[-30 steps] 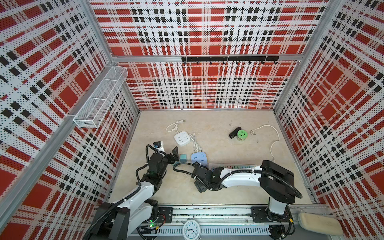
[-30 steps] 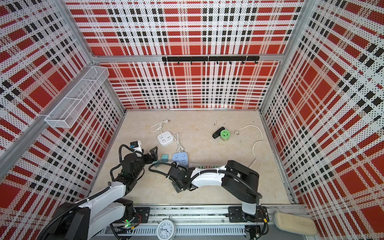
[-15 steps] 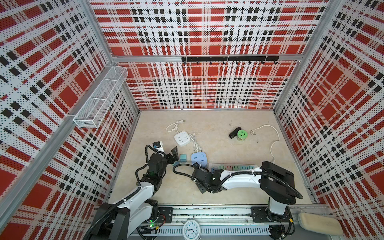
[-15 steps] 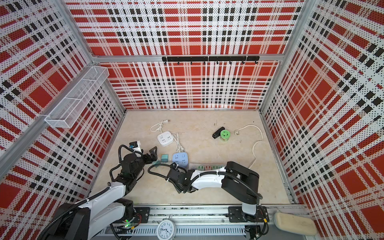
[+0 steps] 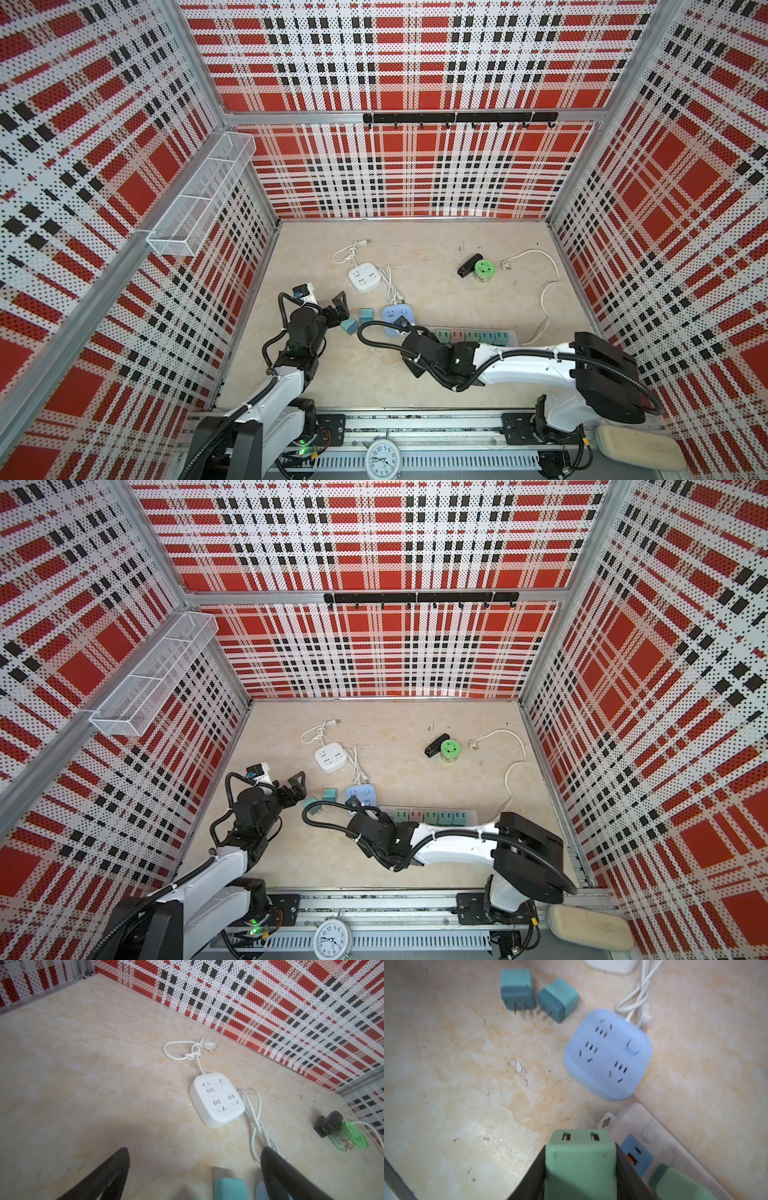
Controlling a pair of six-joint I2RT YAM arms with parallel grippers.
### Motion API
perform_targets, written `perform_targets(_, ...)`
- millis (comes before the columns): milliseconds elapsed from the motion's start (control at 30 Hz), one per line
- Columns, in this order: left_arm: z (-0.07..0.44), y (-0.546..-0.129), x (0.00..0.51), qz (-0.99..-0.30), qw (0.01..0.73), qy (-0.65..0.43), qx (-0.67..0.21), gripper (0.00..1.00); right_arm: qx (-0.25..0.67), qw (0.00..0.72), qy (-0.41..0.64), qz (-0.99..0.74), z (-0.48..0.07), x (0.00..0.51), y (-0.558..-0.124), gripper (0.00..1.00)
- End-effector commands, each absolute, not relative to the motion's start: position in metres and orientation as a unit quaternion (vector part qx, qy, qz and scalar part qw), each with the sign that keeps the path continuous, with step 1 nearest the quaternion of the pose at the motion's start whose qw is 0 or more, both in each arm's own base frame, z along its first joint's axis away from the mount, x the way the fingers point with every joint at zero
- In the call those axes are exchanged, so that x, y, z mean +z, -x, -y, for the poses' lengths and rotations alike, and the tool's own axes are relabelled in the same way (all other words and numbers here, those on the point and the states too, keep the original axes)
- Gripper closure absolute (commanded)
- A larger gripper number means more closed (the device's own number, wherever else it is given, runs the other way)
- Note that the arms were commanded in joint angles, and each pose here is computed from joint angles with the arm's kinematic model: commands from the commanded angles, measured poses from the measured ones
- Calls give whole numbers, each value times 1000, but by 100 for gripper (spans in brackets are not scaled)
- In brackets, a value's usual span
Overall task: Insert the plug
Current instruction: 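Lift the light-green adapter off the table with the right gripper, then carry the adapter with the right gripper toward the left while the left reaches over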
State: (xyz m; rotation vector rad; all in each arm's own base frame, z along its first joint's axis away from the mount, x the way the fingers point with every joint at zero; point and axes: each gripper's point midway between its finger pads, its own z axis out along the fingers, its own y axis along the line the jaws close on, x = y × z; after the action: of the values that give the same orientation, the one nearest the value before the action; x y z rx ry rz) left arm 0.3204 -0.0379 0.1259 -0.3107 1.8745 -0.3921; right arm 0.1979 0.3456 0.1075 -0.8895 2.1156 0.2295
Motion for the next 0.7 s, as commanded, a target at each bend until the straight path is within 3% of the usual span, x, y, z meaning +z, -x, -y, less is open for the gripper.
perform_targets(0, 45, -318, 124, -799, 557, 123, -188, 0, 97, 515, 353, -775, -355, 163, -219, 83)
perform_targets(133, 51, -319, 123, -802, 554, 109, -198, 9, 118, 574, 358, -727, -357, 194, -224, 83)
perform_targets(667, 63, -317, 127, -800, 558, 80, -202, 16, 106, 630, 323, -698, -312, 203, -248, 93)
